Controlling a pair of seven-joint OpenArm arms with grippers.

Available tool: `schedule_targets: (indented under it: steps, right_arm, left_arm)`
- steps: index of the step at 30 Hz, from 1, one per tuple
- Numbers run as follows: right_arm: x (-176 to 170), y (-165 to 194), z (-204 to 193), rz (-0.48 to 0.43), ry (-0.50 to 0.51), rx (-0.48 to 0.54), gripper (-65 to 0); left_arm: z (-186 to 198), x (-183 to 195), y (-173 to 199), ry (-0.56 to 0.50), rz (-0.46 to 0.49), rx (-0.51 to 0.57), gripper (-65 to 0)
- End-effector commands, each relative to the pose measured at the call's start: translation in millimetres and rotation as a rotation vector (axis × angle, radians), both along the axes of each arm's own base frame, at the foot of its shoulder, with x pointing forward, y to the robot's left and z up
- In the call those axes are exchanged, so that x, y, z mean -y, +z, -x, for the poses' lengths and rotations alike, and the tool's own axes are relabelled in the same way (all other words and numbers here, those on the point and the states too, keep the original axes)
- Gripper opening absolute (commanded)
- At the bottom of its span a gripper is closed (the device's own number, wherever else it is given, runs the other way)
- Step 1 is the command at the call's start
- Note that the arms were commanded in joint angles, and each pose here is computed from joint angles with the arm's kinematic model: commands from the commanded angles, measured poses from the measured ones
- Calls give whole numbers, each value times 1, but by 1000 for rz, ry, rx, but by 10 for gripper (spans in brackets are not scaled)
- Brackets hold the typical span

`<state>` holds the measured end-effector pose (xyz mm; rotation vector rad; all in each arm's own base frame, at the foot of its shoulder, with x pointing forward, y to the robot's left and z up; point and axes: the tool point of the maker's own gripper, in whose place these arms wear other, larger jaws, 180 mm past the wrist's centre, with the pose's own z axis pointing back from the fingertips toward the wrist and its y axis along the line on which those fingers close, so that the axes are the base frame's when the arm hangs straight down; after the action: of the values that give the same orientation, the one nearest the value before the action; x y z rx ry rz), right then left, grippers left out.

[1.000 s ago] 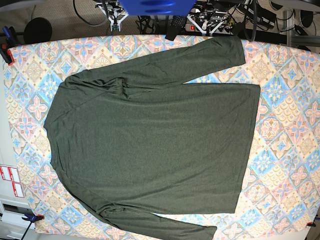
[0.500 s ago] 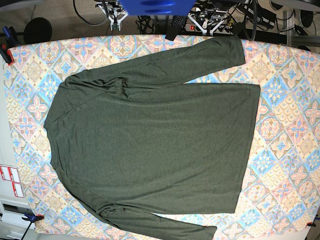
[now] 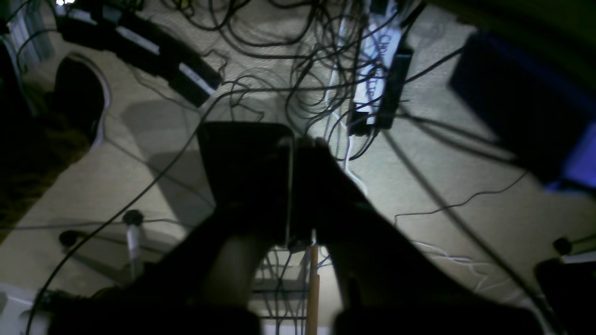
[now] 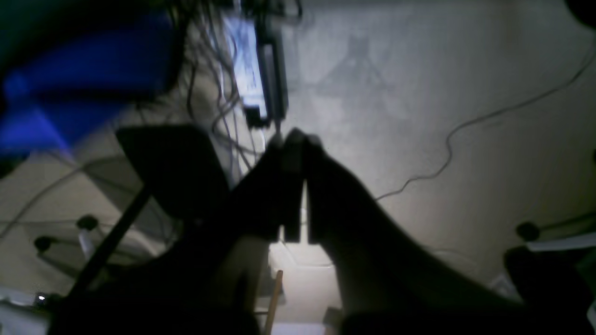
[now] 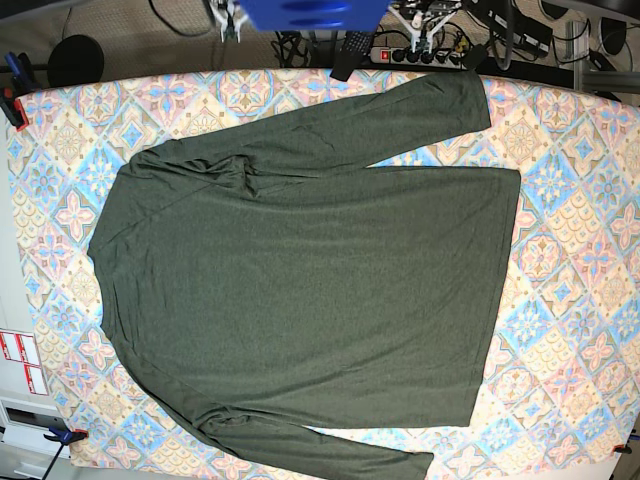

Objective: Fold the T-shirt properly

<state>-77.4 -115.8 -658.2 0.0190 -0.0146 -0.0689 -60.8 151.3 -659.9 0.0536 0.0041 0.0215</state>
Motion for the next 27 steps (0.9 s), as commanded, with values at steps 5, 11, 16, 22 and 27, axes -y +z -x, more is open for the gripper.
schedule_targets:
  steps: [5, 11, 16, 22, 27]
  right_arm:
    - [22, 9, 19, 42, 9, 35, -650]
    - [50, 23, 30, 87, 34, 79, -650]
    - [61, 38, 34, 109, 44, 125, -650]
    - [66, 60, 42, 123, 58, 172, -650]
    - [75, 74, 38, 138, 79, 212, -650]
  left_arm:
    - [28, -31, 9, -32, -49, 58, -650]
    - [49, -57, 19, -57, -86, 91, -650]
    - [64, -74, 27, -76, -110, 107, -650]
    - [72, -87, 42, -127, -118, 171, -650]
    - [64, -79, 61, -248, -65, 234, -650]
